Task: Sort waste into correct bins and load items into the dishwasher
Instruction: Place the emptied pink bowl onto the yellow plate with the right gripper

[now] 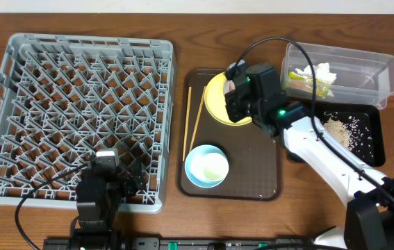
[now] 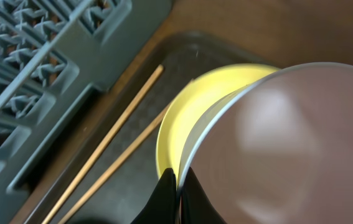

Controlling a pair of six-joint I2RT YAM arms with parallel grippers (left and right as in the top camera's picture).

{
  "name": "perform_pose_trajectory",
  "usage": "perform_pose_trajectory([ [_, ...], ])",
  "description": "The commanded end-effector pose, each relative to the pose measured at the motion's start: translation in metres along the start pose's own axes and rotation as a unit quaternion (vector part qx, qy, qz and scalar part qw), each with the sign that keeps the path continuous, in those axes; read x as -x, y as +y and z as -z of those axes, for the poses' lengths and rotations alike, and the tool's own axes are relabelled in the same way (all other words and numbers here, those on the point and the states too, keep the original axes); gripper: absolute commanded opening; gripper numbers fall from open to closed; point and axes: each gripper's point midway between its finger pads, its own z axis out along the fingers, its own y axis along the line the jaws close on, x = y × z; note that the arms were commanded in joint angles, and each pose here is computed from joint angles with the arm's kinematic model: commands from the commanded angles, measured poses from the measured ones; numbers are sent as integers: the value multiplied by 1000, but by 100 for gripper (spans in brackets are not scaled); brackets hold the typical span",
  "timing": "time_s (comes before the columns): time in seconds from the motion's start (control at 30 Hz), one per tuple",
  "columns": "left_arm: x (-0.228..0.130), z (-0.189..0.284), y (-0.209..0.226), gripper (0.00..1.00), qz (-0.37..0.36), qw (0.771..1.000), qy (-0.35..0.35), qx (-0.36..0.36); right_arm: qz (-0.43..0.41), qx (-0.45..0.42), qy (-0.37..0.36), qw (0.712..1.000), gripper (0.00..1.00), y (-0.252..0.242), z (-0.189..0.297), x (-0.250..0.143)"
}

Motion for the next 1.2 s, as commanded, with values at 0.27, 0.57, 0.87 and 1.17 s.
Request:
perform_pose_trajectory([
  [0.27, 9, 4, -5, 99, 2, 1000, -10, -10, 29, -26, 18, 999, 1, -11, -51, -19],
  [0.57, 9, 4, -5, 99, 2, 1000, -10, -10, 29, -4, 45, 999, 10, -3, -68, -38],
  [0.87, 9, 4, -5, 99, 2, 1000, -10, -10, 32, 72, 18, 997, 49, 31, -18, -11],
  [1.17, 9, 4, -5, 99, 2, 1000, -10, -10, -46, 75, 141, 986, 52, 47, 46, -62],
])
